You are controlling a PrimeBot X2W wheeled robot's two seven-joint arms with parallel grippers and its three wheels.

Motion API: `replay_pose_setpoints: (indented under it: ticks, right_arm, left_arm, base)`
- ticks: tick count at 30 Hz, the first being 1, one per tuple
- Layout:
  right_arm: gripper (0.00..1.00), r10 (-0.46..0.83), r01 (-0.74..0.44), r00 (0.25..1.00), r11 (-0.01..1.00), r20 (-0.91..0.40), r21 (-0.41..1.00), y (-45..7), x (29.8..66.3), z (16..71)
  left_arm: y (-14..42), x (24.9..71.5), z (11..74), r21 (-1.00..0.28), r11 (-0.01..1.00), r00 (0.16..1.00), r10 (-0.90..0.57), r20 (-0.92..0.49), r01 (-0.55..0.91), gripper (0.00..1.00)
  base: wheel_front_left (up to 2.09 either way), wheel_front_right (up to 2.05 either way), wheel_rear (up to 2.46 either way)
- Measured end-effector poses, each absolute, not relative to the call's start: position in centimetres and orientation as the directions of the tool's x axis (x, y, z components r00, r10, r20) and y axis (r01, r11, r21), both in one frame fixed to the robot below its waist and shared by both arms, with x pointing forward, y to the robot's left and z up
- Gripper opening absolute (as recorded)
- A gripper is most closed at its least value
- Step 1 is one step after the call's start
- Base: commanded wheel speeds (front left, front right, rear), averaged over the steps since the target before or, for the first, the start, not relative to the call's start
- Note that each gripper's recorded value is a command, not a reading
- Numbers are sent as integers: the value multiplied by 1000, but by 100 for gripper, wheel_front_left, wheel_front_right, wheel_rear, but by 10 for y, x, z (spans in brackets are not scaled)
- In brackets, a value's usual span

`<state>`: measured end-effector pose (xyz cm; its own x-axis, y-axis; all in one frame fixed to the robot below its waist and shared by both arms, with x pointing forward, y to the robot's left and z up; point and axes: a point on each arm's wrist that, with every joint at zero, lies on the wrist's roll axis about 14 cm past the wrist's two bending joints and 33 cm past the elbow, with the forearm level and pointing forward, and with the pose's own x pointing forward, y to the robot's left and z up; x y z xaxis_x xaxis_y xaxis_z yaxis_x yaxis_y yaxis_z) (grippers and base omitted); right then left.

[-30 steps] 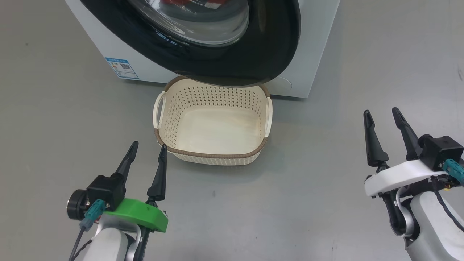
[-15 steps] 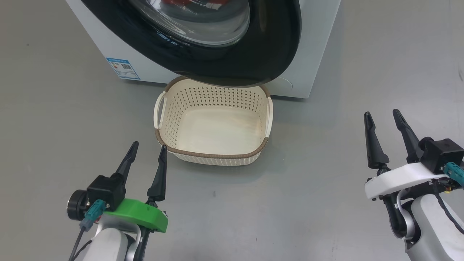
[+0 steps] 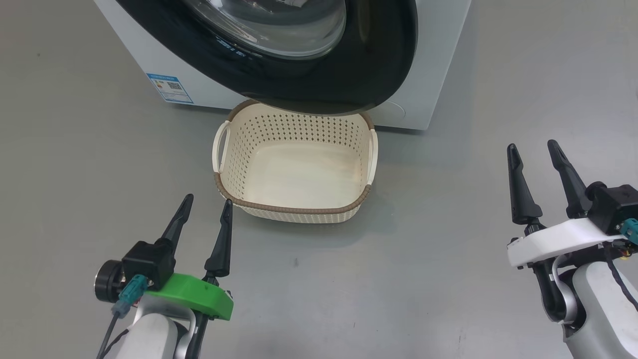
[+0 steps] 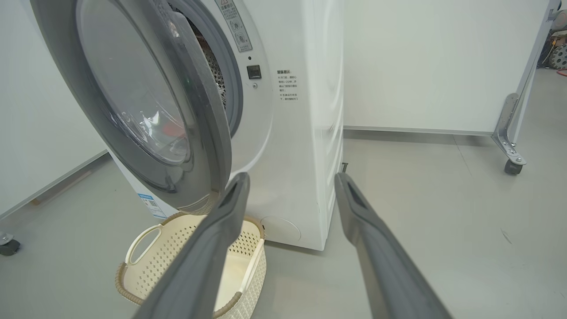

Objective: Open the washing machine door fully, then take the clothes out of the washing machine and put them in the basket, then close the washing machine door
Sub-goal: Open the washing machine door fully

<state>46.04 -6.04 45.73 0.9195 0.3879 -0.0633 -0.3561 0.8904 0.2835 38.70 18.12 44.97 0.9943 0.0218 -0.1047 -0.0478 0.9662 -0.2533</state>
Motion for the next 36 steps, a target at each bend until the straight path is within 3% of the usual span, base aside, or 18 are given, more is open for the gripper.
replay_pose_setpoints:
  ticks: [10, 17, 29, 30, 31, 32, 36]
  right_arm:
    - [100, 393, -386, 919, 891, 18, 241, -63, 498, 483]
    - [100, 389, -381, 920, 849, 56, 367, -53, 525, 502]
    - [100, 444, -439, 892, 800, 88, 409, -29, 566, 528]
    - [91, 449, -439, 890, 792, 83, 425, -27, 569, 528]
    - [33, 453, -437, 888, 783, 76, 444, -24, 572, 528]
    - [0, 458, -436, 886, 770, 72, 466, -21, 574, 527]
    - [0, 496, -430, 867, 694, 51, 577, -2, 581, 526]
  left_arm:
    - [179, 387, 439, -252, 967, 991, 10, -137, -44, 100]
    - [179, 386, 433, -250, 967, 988, 9, -154, -48, 100]
    - [179, 390, 430, -248, 968, 987, 7, -164, -48, 100]
    - [179, 389, 429, -248, 968, 986, 6, -167, -48, 100]
    - [179, 389, 429, -247, 968, 986, 7, -169, -50, 100]
    - [180, 388, 428, -245, 968, 985, 9, -172, -52, 100]
    - [184, 387, 426, -241, 969, 984, 20, -179, -63, 100]
  base:
    - [0, 0, 0]
    - [0, 0, 0]
    - [0, 0, 0]
    - [0, 0, 0]
    - [0, 0, 0]
    - [0, 0, 0]
    - [0, 0, 0]
